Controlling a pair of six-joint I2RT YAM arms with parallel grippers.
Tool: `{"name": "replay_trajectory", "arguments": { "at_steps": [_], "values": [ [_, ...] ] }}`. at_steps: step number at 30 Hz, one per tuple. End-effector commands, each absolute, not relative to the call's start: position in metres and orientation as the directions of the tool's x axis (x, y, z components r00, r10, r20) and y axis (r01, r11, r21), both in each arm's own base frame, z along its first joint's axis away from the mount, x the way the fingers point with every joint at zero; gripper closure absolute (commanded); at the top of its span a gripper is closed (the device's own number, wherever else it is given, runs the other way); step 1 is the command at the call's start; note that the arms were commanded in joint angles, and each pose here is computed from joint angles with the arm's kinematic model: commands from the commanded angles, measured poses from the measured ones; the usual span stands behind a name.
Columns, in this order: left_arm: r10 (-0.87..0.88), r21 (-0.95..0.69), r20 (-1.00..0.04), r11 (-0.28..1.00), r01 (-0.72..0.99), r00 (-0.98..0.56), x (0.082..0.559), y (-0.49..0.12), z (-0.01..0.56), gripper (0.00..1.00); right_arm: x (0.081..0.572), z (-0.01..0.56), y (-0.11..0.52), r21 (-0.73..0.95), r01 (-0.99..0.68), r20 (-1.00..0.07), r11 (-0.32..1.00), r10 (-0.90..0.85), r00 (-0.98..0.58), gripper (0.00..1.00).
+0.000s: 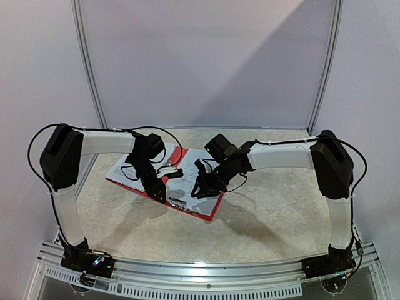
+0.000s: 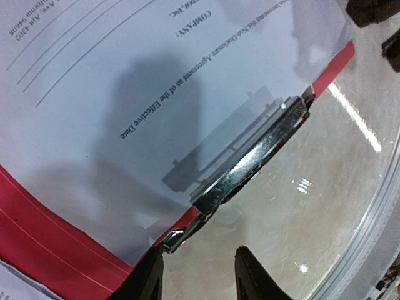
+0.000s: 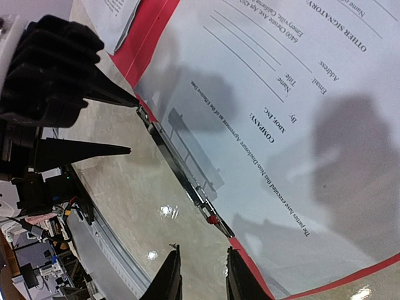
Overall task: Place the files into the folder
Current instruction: Close the spring clip on the folder with some files.
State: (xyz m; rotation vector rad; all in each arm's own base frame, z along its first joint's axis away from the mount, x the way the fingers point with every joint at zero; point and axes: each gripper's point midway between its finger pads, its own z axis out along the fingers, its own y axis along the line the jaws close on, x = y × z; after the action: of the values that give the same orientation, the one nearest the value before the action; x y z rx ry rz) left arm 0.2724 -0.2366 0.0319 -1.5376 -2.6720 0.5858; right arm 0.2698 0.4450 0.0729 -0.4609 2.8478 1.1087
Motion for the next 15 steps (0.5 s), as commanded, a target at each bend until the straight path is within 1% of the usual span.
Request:
{"name": "replay_trajectory", "arguments": {
  "at_steps": [1,6,15],
  "values": [
    [0.836,-0.275,-0.207,0.450,0.850,-0.509,0.282,-0.239,0.039,0.60,0.273,0.087,0.439,0.648,-0.307,-0.184,0.697,-0.247,-0.951,0.76],
    [0.832,-0.284,-0.193,0.461,0.841,-0.521,0.282,-0.239,0.030,0.60,0.273,0.087,0.438,0.646,-0.308,-0.185,0.698,-0.248,-0.951,0.75],
    [0.829,-0.220,-0.237,0.462,0.859,-0.506,0.294,-0.240,0.045,0.59,0.273,0.086,0.439,0.648,-0.309,-0.184,0.696,-0.251,-0.950,0.74]
  ]
}}
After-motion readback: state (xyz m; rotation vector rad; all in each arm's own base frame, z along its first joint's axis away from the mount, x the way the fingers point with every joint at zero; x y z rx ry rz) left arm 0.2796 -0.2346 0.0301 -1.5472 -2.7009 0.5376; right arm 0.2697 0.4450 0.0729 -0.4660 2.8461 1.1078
